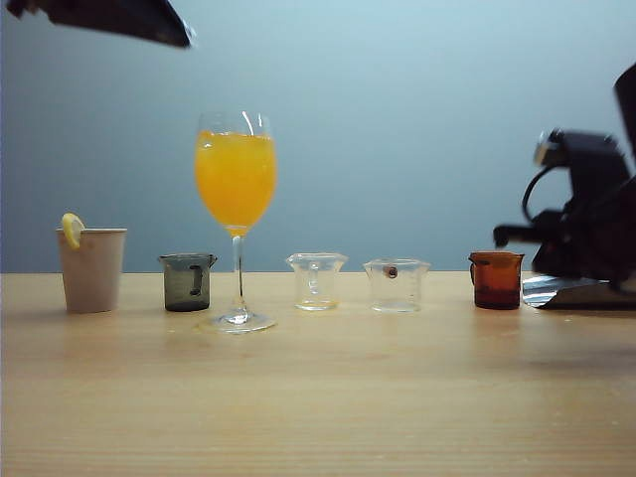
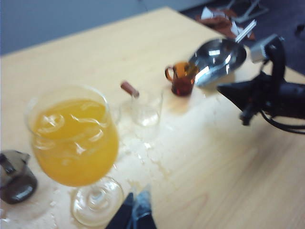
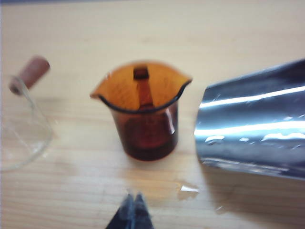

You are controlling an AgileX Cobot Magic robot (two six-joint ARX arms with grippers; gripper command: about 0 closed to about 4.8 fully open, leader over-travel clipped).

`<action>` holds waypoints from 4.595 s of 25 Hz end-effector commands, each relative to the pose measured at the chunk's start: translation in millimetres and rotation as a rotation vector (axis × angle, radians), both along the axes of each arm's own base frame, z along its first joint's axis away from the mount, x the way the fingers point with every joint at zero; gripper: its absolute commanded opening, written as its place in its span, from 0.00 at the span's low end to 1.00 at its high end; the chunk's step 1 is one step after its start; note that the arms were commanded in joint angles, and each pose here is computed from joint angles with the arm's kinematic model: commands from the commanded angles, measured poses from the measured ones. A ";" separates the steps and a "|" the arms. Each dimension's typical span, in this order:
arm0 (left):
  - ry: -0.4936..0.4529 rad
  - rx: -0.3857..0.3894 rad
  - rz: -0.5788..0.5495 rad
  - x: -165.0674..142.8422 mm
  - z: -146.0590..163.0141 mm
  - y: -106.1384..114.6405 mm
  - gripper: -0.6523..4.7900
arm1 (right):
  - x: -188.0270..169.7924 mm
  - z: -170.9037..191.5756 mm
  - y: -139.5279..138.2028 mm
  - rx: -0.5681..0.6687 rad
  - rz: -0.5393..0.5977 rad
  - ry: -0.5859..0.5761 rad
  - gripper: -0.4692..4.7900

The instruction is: Pick up the fourth measuring cup from the left, pour the grenadine inside into the goblet, and finally put the measuring cup back in its original place.

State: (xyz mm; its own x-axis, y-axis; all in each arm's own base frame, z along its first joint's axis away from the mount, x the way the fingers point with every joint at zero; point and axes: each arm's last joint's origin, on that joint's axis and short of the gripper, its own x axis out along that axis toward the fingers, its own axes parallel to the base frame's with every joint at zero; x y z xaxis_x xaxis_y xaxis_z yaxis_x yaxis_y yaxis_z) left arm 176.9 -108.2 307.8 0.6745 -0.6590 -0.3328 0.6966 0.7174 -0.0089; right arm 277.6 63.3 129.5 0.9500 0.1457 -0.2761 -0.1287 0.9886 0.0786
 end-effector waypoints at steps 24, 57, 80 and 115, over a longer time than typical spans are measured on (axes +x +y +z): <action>0.070 0.062 -0.020 15.5 -17.4 -9.2 0.11 | 69.3 -12.0 13.2 -0.017 -0.035 -0.014 1.00; 0.115 0.091 -0.015 13.7 -22.1 -7.9 0.11 | 103.9 -21.6 21.0 -0.040 -0.033 -0.013 1.00; 0.092 0.126 -0.034 13.2 -22.7 -7.5 0.11 | 101.8 5.0 23.6 -0.009 0.024 -0.082 0.36; 0.037 0.019 0.102 2.9 17.0 1.7 0.11 | 54.1 175.4 111.3 -0.012 0.446 -0.157 0.28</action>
